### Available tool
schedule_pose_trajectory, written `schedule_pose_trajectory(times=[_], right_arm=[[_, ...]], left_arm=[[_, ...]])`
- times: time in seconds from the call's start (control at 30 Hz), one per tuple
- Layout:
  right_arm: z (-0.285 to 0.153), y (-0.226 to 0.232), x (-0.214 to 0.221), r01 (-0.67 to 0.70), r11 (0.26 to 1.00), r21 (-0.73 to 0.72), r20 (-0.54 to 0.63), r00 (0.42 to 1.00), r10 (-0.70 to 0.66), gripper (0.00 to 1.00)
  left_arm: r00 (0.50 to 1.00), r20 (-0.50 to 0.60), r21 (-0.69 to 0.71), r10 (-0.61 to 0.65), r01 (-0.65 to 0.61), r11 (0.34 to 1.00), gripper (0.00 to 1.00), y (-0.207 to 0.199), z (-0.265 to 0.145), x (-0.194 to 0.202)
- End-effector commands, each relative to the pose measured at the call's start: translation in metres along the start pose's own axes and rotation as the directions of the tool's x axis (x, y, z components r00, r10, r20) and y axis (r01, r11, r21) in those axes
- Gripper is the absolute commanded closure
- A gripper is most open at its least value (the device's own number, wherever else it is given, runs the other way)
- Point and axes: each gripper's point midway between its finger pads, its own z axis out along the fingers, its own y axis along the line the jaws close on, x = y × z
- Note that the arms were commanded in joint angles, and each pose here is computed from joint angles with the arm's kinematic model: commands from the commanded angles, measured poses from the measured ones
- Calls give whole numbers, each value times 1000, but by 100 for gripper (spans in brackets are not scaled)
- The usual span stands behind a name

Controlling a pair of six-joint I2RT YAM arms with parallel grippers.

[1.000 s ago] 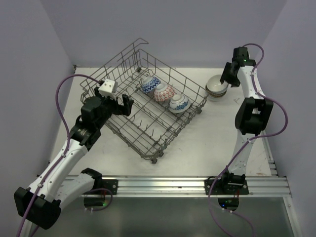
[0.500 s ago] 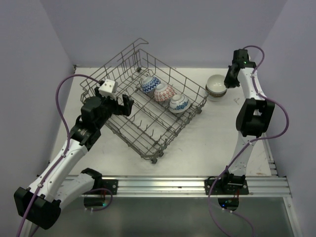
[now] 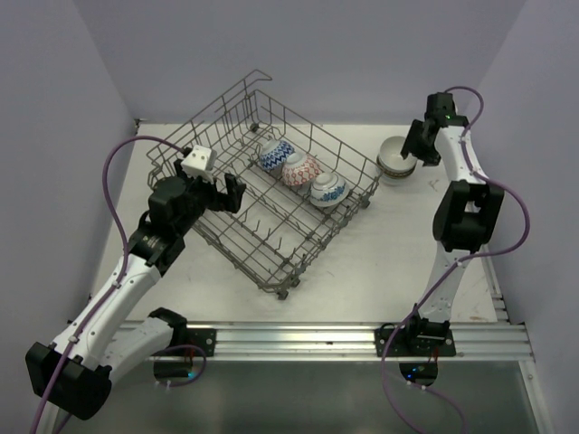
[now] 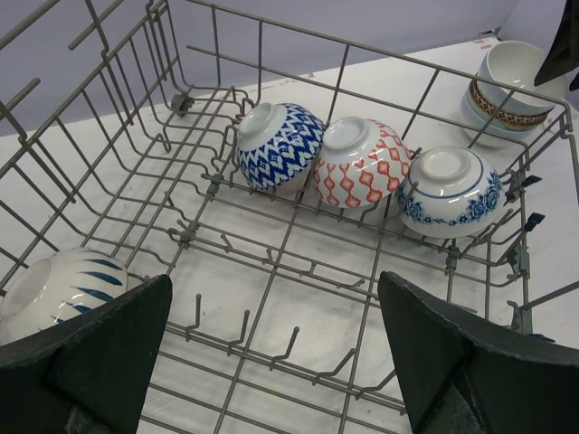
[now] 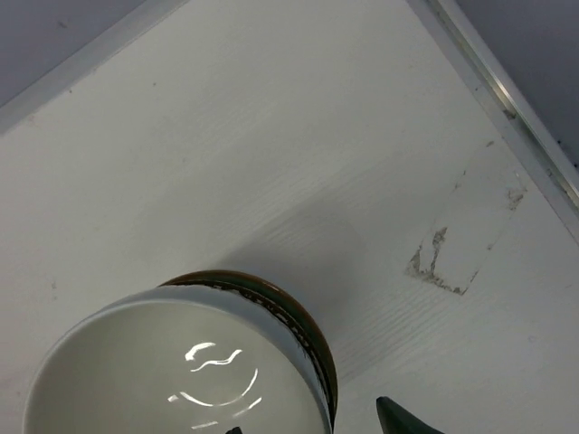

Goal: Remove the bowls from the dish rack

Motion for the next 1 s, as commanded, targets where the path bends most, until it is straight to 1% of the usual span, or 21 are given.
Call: schedule_pose_trajectory(times=[0.0, 0.03, 0.13, 0.2, 0.23, 0.27, 0.33, 0.37, 0.4, 0.47, 0.5, 0.53, 0.57, 0.6, 0.63, 0.67, 0.7, 0.77, 0.83, 0.9, 0.97], right_arm=[[-58, 11, -38, -29, 996, -89, 135, 990, 41, 36], [-65, 13, -42, -31, 994, -105, 151, 987, 47, 31], [-93, 21, -56, -44, 986, -163, 196, 978, 76, 22], [-114, 24, -59, -49, 979, -197, 219, 971, 92, 20], [-115, 22, -54, -55, 979, -197, 212, 972, 97, 19], [-136, 23, -59, -63, 973, -220, 260, 958, 121, 19], [-135, 28, -33, -85, 960, -266, 206, 968, 143, 19], [-144, 34, -29, -90, 947, -308, 224, 961, 164, 20], [-149, 44, 1, -77, 933, -351, 199, 968, 155, 20], [-164, 60, 19, -43, 906, -421, 230, 961, 153, 19], [-172, 74, 50, 1, 893, -450, 224, 968, 112, 19], [-177, 83, 63, 33, 874, -485, 223, 971, 87, 19], [-183, 97, 72, 70, 847, -526, 241, 968, 69, 18], [-183, 99, 92, 75, 827, -558, 217, 975, 57, 19], [-184, 103, 100, 84, 801, -592, 207, 977, 51, 19], [-191, 111, 109, 101, 759, -644, 196, 980, 36, 19], [-185, 110, 122, 93, 754, -651, 172, 985, 27, 19], [-193, 114, 127, 135, 711, -690, 200, 980, 8, 19], [-188, 111, 136, 149, 710, -689, 205, 979, -6, 18], [-187, 109, 142, 165, 704, -691, 215, 976, -18, 18], [-186, 111, 145, 162, 690, -706, 208, 978, -17, 18]], left_arm=[[999, 38, 23, 18, -19, 1000, 0, -6, 0, -14], [999, 35, 21, 19, -20, 1000, 0, -5, 0, -13], [999, 34, 14, 30, -31, 999, 0, -3, 1, -12], [999, 34, 8, 41, -41, 999, 0, -2, 2, -10], [998, 36, 8, 47, -48, 999, 0, -2, 3, -10], [998, 33, -34, 56, -55, 998, 0, 6, 4, -9], [998, 21, -55, 67, -66, 996, 0, 11, 7, -4], [997, 13, -89, 78, -77, 993, 0, 17, 8, -1], [997, -1, -101, 81, -81, 992, 0, 20, 11, 3], [995, -23, -136, 97, -99, 986, 0, 27, 14, 5], [994, -56, -156, 98, -106, 982, 0, 31, 19, 11], [992, -74, -171, 102, -114, 979, 0, 33, 20, 5], [987, -113, -209, 112, -134, 969, 0, 41, 25, 10], [984, -130, -225, 119, -147, 963, 0, 45, 26, 8], [982, -136, -237, 134, -163, 958, 0, 47, 27, -2], [969, -174, -256, 178, -219, 942, 0, 54, 32, 2], [963, -192, -271, 190, -238, 933, 0, 58, 34, 0], [942, -252, -290, 222, -292, 911, 0, 68, 42, 1], [924, -309, -286, 223, -314, 905, 0, 75, 46, 8], [925, -320, -258, 206, -294, 920, 0, 78, 56, 5], [917, -345, -287, 202, -307, 907, 0, 97, 56, 5]])
